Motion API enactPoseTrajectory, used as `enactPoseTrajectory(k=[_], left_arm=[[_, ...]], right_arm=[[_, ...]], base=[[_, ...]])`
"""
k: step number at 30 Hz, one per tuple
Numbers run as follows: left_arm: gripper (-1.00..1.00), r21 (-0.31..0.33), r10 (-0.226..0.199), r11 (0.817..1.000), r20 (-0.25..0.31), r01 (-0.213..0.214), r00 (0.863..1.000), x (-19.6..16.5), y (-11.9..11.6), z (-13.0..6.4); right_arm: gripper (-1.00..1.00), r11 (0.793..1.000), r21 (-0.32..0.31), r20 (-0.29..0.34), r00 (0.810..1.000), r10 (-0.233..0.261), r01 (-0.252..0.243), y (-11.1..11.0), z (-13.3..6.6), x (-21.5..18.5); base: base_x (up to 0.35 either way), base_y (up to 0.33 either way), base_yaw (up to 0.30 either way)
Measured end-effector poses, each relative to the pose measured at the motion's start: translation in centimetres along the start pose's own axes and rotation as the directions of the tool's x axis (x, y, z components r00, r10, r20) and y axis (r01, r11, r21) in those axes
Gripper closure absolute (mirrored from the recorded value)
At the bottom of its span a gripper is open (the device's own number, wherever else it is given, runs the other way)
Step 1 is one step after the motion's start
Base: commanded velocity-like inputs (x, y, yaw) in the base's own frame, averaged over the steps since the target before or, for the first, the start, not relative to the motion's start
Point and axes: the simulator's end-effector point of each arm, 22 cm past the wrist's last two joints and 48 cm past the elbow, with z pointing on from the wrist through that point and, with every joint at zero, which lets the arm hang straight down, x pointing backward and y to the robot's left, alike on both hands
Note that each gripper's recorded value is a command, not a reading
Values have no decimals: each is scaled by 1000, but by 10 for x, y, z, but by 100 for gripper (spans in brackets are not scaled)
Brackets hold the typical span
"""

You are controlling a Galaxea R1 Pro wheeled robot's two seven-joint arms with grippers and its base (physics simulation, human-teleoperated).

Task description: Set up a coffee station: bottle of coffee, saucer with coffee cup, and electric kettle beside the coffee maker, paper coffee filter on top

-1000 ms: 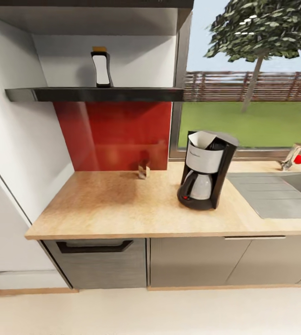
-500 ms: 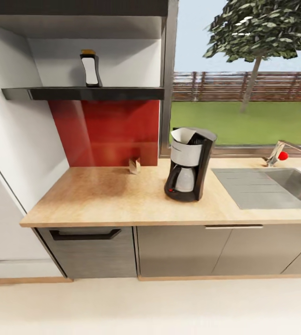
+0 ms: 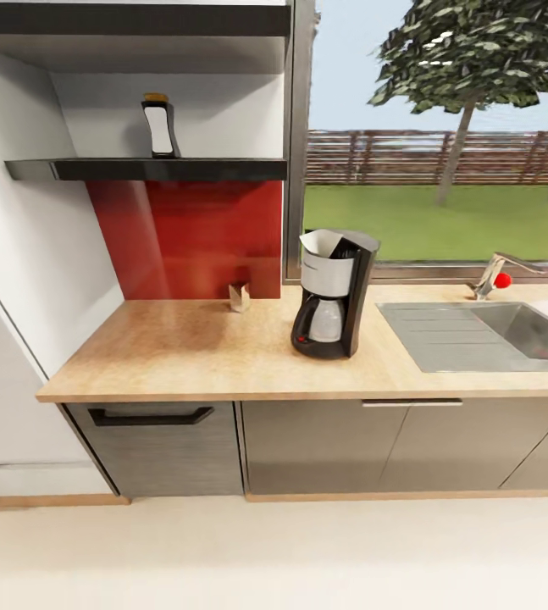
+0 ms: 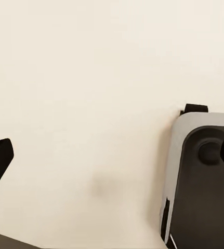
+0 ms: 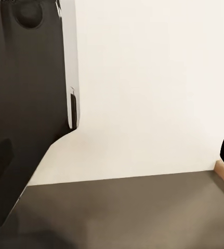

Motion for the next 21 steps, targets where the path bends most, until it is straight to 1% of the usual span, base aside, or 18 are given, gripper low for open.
enactPoseTrajectory(k=[1, 2, 3, 4, 5, 6, 7, 8, 9, 10, 11, 13, 14, 15, 17, 18, 19, 21], left_arm=[[-100, -37, -17, 999, 114, 21, 993, -42, 16, 4], [-100, -53, -28, 998, 199, 39, 980, -76, 23, 4], [-100, -59, -37, 997, 260, 55, 965, -103, 25, 3], [-100, -61, -48, 996, 323, 72, 945, -132, 25, 1], [-100, -61, -60, 994, 384, 90, 922, -162, 25, -3], [-100, -60, -67, 993, 413, 100, 908, -177, 24, -5], [-100, -54, -78, 992, 467, 116, 881, -205, 22, -10], [-100, -43, -91, 990, 519, 132, 850, -235, 20, -17], [-100, -37, -100, 989, 545, 143, 833, -250, 18, -20], [-100, -23, -114, 987, 590, 158, 799, -280, 14, -28], [-100, -15, -123, 986, 612, 167, 781, -296, 13, -32], [-100, 12, -149, 981, 680, 192, 718, -350, 8, -48], [-100, 24, -160, 979, 706, 202, 690, -374, 7, -56], [-100, 29, -166, 978, 718, 209, 676, -386, 7, -60], [-100, 50, -183, 973, 758, 224, 626, -429, 7, -77], [-100, 60, -191, 971, 774, 231, 603, -448, 6, -85], [-100, 66, -197, 970, 782, 235, 591, -457, 6, -90], [-100, 88, -212, 966, 811, 245, 545, -494, 4, -108]], right_arm=[[-100, 1000, 1, 13, 1000, 0, 0, 0, 0, -6], [-100, 1000, 1, 15, 1000, 0, 0, 0, 0, -7], [-100, 1000, 1, 17, 1000, 0, 0, 0, 0, -8], [-100, 1000, 1, 17, 1000, 0, 0, 0, 0, -8], [-100, 1000, 1, 18, 1000, 0, 0, 0, 0, -9], [-100, 1000, 1, 18, 1000, 0, 0, 0, 0, -9], [-100, 1000, 1, 19, 1000, 1, -1, 0, 0, -9], [-100, 1000, 1, 22, 1000, 1, -1, 0, 0, -10], [-100, 1000, 1, 24, 1000, 1, -1, 0, 0, -11], [-100, 1000, 1, 30, 1000, 2, -2, 0, 1, -14], [-100, 1000, 1, 33, 999, 2, -2, 0, 1, -16], [-100, 1000, 1, 46, 999, 2, -3, 0, 1, -22], [-100, 1000, 2, 51, 999, 2, -3, -1, 1, -24], [-100, 1000, 2, 54, 999, 3, -3, -1, 1, -26], [-100, 1000, 2, 67, 998, 3, -3, -1, 1, -32], [-100, 1000, 2, 74, 997, 3, -3, -1, 1, -35], [-100, 1000, 2, 77, 997, 3, -3, -1, 1, -37], [-100, 1000, 2, 95, 995, 3, -3, -1, 0, -45]], base=[[0, 0, 0], [0, 0, 0], [0, 0, 0], [0, 0, 0], [0, 0, 0], [0, 0, 0], [0, 0, 0], [0, 0, 0], [0, 0, 0], [0, 0, 0], [0, 0, 0], [0, 0, 0], [0, 0, 0], [0, 0, 0], [0, 0, 0], [0, 0, 0], [0, 0, 0], [0, 0, 0]])
